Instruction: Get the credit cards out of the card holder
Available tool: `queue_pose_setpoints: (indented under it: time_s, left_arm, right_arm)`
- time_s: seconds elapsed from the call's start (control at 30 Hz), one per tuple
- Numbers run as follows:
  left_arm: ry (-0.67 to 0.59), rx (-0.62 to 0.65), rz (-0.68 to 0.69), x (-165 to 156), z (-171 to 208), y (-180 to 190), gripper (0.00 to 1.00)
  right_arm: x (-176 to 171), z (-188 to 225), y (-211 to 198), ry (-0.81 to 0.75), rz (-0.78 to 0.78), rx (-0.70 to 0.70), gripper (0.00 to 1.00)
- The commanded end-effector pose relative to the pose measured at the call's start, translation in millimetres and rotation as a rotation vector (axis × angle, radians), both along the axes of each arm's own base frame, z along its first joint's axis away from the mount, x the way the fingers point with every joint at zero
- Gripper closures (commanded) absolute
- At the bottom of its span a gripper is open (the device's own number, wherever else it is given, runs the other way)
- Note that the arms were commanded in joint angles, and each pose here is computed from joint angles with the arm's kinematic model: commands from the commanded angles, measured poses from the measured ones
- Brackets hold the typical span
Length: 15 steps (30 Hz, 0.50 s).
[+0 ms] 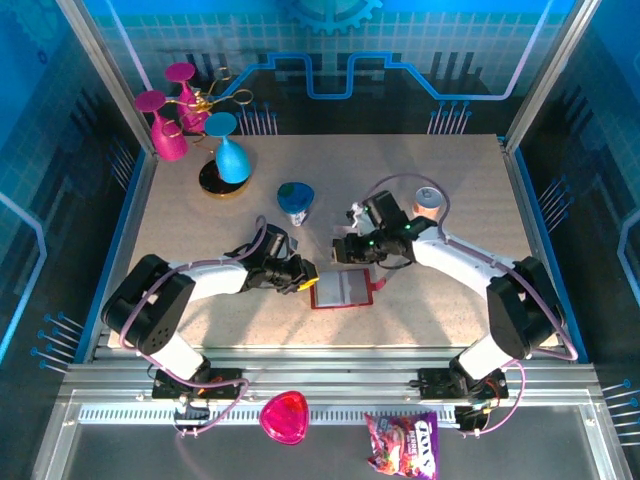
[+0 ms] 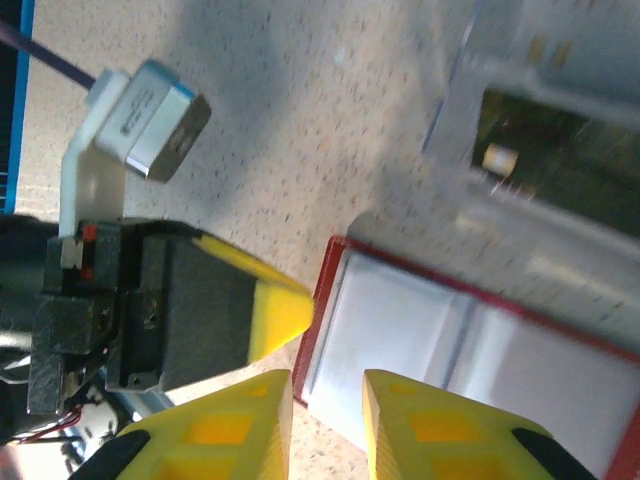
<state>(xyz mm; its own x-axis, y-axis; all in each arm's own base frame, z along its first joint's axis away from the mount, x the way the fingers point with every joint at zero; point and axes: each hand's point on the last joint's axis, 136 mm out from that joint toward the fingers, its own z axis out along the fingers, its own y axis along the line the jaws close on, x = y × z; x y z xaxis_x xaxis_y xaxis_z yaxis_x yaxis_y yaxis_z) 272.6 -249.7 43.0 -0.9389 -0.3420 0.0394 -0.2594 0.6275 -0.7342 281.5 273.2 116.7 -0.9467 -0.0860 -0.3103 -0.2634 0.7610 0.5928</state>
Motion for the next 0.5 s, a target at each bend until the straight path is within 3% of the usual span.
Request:
queue_pose_setpoints:
  time_s: [0.0, 0.47]
  left_arm:
    - [-0.007, -0.028, -0.020, 3.3, 7.2, -9.0, 0.79]
    - [0.030, 0.000, -0.024, -8.4, -5.8, -7.9, 0.79]
  right_arm:
    - [-7.6, 1.5, 10.9, 0.077, -0.082, 0.076, 0.80]
    - [-26.0, -36.2, 21.9, 0.200, -0.068, 0.097, 0.83]
